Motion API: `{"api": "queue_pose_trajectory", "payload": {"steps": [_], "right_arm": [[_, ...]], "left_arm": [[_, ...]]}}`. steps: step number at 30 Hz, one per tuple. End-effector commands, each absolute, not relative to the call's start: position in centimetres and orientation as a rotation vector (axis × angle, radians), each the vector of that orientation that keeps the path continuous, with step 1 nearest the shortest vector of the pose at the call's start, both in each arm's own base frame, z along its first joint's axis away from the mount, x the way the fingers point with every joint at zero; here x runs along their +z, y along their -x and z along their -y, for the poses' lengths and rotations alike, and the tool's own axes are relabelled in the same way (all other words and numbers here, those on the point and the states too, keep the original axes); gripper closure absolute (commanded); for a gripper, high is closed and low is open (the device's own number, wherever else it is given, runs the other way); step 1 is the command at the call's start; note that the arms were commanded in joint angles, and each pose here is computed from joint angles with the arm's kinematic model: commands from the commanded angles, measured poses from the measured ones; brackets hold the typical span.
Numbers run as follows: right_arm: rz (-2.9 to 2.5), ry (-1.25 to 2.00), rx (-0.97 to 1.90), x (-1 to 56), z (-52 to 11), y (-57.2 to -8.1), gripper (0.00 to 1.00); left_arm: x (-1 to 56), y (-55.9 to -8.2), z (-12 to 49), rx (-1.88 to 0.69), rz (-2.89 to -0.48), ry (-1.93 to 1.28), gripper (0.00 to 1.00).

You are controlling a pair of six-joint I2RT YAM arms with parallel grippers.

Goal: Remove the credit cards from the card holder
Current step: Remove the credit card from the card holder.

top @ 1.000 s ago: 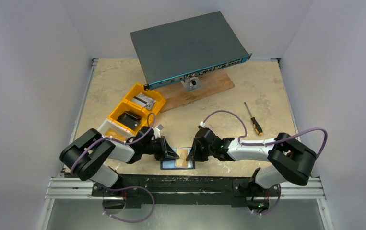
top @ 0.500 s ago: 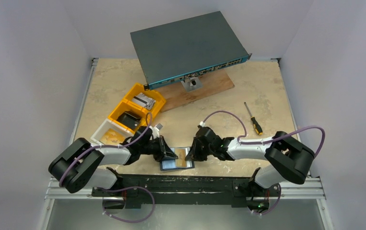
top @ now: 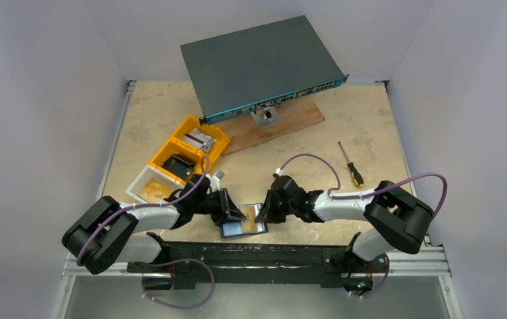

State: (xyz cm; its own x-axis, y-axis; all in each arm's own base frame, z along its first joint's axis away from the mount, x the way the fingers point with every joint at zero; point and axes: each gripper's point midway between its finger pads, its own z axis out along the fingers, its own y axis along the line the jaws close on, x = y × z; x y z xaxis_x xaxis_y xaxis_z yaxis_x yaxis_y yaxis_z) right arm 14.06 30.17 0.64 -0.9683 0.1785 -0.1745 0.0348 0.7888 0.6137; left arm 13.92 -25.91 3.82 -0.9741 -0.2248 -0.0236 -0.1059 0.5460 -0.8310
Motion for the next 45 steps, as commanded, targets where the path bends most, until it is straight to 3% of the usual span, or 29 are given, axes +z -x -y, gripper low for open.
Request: {"api": "queue_pose_trajectory", "payload": {"steps": [1, 8, 14, 18, 22, 25, 30, 34, 45], "right_arm": [[-2.938, -0.192, 0.433, -6.0, -22.3, -11.4, 1.00], [-2.935, -0.190, 0.437, -6.0, -22.3, -11.4, 1.00], [-2.936, -0.192, 0.434, -6.1, -22.2, -11.4, 1.00], [-2.937, -0.196, 0.431, -6.1, -22.1, -11.4, 1.00], [-2.937, -0.195, 0.432, -6.1, -22.2, -11.4, 1.00], [-2.937, -0.194, 0.432, -6.1, -22.2, -11.4, 1.00], [-2.936, -0.195, 0.432, -6.1, -22.2, -11.4, 1.00], [-2.935, -0.196, 0.429, -6.1, -22.2, -11.5, 1.00], [-2.930, -0.199, 0.420, -6.2, -22.1, -11.6, 1.00]], "left_arm": [[8.2, -14.7, 27.7, -1.589, -2.498, 0.147, 0.79], [9.0, -14.8, 27.9, -1.632, -2.462, 0.154, 0.81], [9.2, -14.7, 27.9, -1.642, -2.459, 0.169, 1.00], [9.4, -14.6, 27.9, -1.647, -2.452, 0.162, 1.00], [9.7, -14.5, 27.8, -1.652, -2.442, 0.159, 0.91], [9.8, -14.5, 27.7, -1.658, -2.435, 0.162, 0.89], [9.9, -14.5, 27.7, -1.667, -2.427, 0.166, 0.91], [9.9, -14.5, 27.7, -1.671, -2.425, 0.164, 1.00], [9.4, -14.1, 26.8, -1.631, -2.451, 0.164, 1.00]]}}
